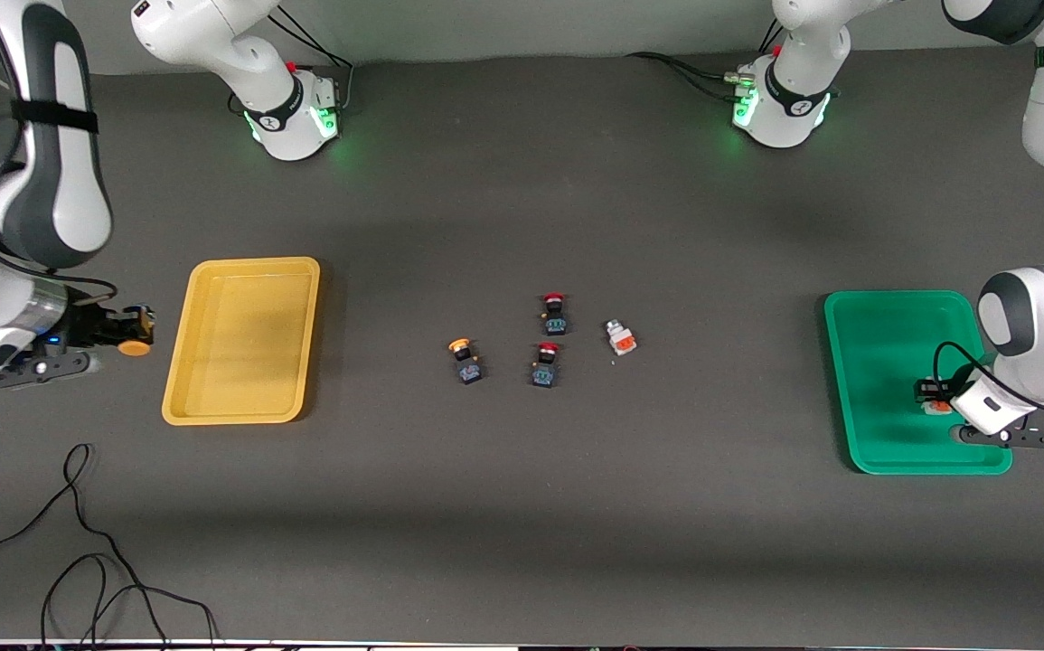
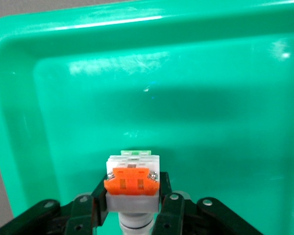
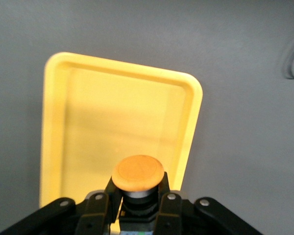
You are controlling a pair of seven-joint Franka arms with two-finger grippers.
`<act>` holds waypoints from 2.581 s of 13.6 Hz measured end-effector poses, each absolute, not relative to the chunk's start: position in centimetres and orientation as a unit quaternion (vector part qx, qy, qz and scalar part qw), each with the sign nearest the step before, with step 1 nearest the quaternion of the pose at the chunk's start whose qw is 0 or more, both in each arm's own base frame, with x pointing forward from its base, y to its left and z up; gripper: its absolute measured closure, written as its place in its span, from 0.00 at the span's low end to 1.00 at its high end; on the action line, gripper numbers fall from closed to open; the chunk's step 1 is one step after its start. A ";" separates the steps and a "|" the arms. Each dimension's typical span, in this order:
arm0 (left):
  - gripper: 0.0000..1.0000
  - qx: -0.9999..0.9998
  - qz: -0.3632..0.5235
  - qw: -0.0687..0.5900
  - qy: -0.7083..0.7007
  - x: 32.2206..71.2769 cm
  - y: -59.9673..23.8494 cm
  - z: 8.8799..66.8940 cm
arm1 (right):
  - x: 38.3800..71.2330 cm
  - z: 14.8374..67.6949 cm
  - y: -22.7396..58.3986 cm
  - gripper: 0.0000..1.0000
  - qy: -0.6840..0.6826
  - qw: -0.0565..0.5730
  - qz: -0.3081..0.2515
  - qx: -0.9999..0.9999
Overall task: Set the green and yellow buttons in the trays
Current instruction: 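Lower and release the yellow button in the yellow tray while the left releases, then move the right gripper to the second yellow button while the left reaches the white one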
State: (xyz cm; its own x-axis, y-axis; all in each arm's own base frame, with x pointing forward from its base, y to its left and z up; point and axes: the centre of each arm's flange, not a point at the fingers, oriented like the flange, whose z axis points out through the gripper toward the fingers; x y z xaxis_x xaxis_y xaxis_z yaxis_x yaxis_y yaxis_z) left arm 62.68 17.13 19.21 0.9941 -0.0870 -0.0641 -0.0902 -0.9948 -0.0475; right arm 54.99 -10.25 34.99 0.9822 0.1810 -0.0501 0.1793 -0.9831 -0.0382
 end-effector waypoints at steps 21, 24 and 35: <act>0.10 -0.992 0.114 0.002 -0.059 64.9 -7.3 42.1 | 64.5 43.1 -2.2 0.00 -0.098 0.033 0.068 -0.992; 0.10 -0.982 0.123 -0.003 -0.140 63.6 -17.8 40.1 | 65.0 44.6 5.6 0.00 -0.084 0.023 0.064 -0.994; 0.08 -0.970 0.107 -0.021 -0.219 55.9 -35.7 18.3 | 60.9 38.9 33.3 0.00 -0.083 0.049 0.052 -0.994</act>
